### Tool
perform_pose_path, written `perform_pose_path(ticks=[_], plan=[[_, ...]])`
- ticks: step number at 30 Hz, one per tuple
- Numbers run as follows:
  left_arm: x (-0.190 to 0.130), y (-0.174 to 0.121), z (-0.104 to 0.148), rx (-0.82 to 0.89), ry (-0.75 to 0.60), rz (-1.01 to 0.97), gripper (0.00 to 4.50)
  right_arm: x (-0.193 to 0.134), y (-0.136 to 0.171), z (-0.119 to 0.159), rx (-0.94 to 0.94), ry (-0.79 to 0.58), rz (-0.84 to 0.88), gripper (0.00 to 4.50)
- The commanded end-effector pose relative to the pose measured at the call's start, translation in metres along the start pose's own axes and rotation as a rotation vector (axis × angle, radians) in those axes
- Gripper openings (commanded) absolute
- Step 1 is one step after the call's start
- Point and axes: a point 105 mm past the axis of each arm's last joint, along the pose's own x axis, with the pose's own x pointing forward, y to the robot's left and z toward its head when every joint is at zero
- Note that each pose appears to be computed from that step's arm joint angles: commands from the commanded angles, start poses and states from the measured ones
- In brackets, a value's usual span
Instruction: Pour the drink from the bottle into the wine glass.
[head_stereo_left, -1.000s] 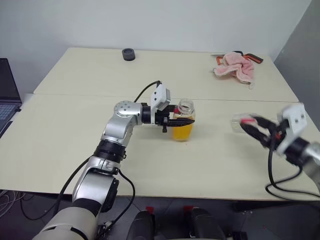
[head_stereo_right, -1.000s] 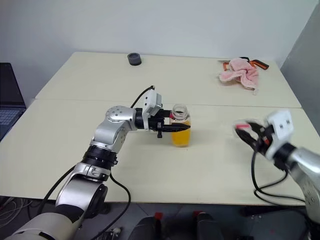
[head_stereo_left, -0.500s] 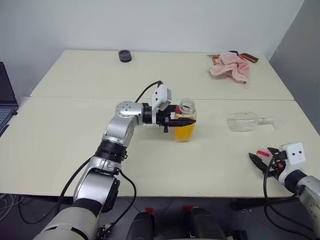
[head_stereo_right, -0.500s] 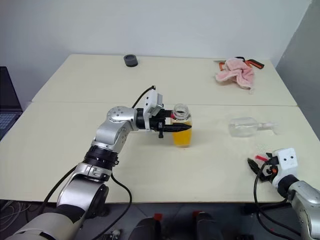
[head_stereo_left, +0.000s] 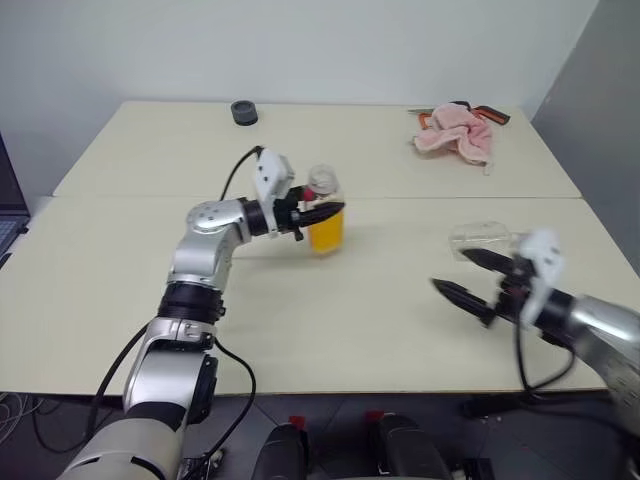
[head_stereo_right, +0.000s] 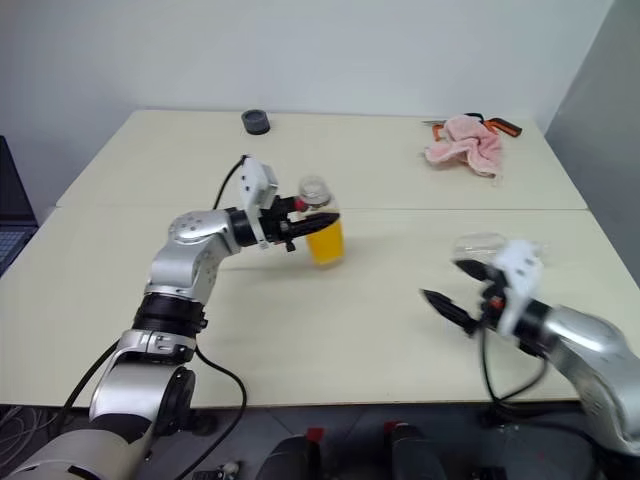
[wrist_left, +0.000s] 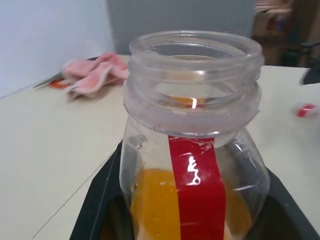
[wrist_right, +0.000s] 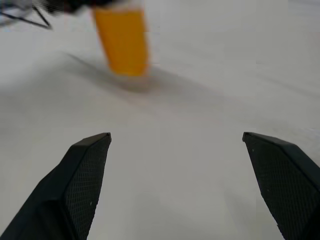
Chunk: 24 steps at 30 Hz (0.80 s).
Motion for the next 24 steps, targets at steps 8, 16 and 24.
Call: perform_pose_path(ticks=[8, 16, 24], plan=[[-0.083, 0.080, -0.009, 0.054, 0.058, 0.587, 1.74, 0.092, 0.033, 0.030, -0.181, -0.079, 0.157, 4.50], [-0.101, 0.093, -0.019, -0.039, 0.041, 0.711, 1.74, 0.111, 0.054, 0.037, -0.233, -0.079, 0.256, 4.50], [-0.103, 0.097, -0.039, -0.095, 0.071, 0.756, 1.74, 0.118, 0.062, 0.041, -0.250, -0.079, 0.279, 4.50]])
